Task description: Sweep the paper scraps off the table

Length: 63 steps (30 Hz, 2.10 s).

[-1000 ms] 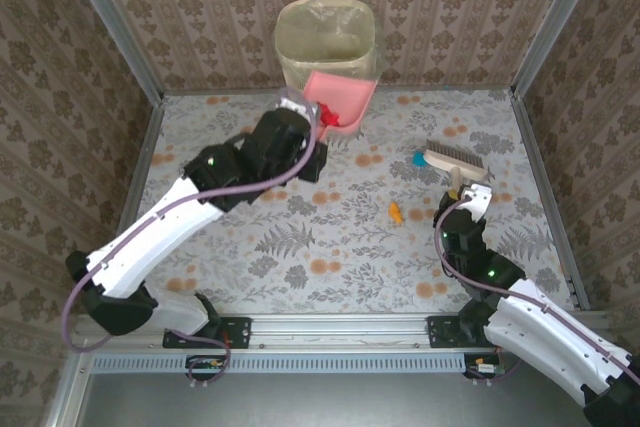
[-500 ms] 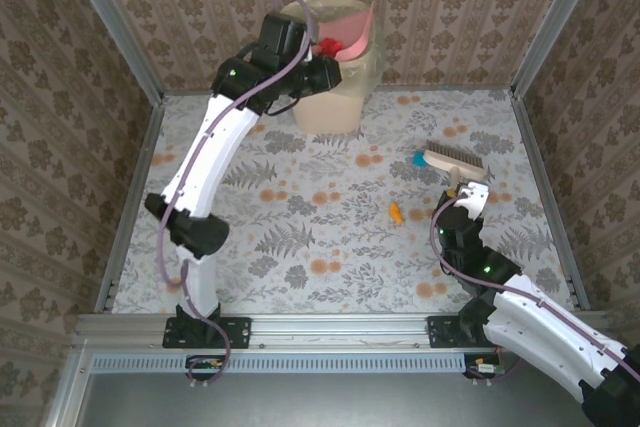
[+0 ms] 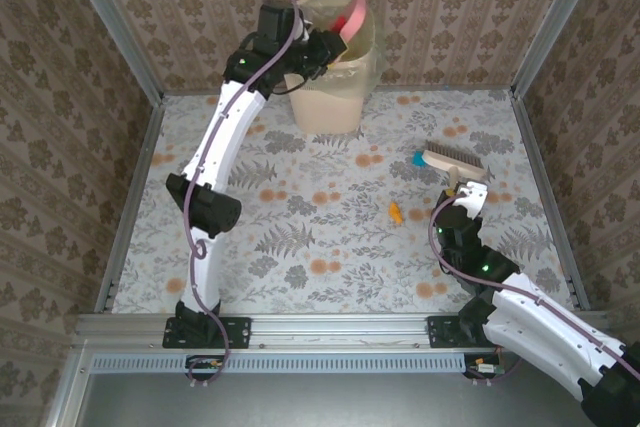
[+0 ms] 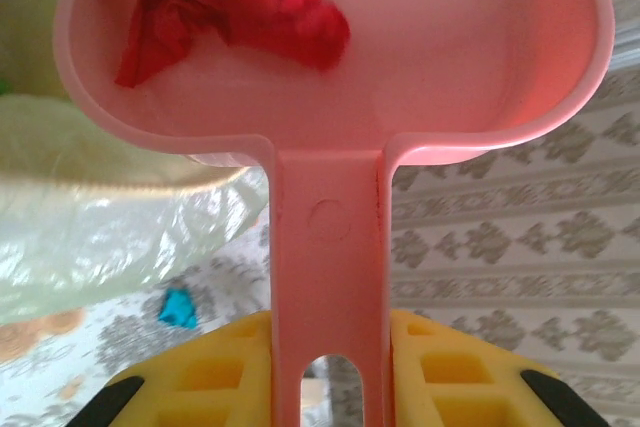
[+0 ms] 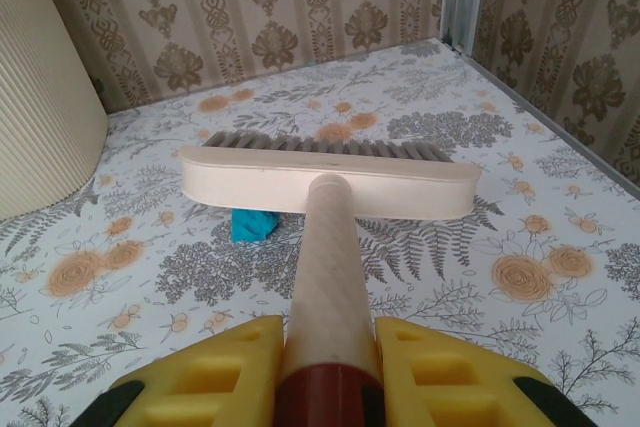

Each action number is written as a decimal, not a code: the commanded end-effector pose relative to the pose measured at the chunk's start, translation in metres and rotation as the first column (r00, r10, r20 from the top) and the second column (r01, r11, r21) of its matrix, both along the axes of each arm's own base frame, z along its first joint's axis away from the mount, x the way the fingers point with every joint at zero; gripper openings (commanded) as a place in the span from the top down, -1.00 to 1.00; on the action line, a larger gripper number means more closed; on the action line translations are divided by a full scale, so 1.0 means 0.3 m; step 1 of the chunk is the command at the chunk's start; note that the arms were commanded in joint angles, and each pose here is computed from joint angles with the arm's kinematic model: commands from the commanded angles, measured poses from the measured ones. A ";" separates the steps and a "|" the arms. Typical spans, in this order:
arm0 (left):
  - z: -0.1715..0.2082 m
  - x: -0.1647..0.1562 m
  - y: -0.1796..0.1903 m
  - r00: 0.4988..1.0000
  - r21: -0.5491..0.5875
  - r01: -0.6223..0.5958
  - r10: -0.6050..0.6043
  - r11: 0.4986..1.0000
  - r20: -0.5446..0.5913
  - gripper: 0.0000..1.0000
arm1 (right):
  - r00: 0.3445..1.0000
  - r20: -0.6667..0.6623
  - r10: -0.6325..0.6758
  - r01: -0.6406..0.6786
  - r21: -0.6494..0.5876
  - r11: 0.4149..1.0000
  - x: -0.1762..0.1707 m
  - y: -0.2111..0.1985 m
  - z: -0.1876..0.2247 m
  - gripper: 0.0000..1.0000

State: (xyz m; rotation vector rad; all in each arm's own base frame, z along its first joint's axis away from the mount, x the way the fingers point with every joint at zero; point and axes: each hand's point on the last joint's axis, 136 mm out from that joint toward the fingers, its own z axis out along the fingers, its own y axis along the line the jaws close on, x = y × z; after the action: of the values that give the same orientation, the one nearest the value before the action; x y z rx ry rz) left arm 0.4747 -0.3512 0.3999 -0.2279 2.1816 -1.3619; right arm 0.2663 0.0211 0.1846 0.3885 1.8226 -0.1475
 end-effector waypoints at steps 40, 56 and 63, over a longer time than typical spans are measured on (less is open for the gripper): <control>0.163 0.170 0.024 0.998 -0.656 -0.049 0.060 0.753 -0.006 1.00 | 1.000 0.002 0.013 -0.013 -0.001 1.000 0.033 0.024 -0.001 1.00; 0.258 0.040 0.009 0.996 -0.602 0.051 0.004 0.797 0.090 1.00 | 1.000 0.001 -0.002 0.002 -0.005 1.000 0.030 0.015 0.000 1.00; 0.273 -0.127 -0.032 0.989 -0.499 0.111 -0.049 0.859 0.137 1.00 | 1.000 0.000 -0.006 0.006 -0.008 1.000 0.028 0.012 0.001 1.00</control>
State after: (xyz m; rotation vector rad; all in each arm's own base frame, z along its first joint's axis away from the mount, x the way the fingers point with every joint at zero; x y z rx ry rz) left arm 0.4769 -0.3582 0.4550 -0.3977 1.7183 -1.9682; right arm 0.2726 0.0285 0.1728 0.3547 1.8653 -0.1563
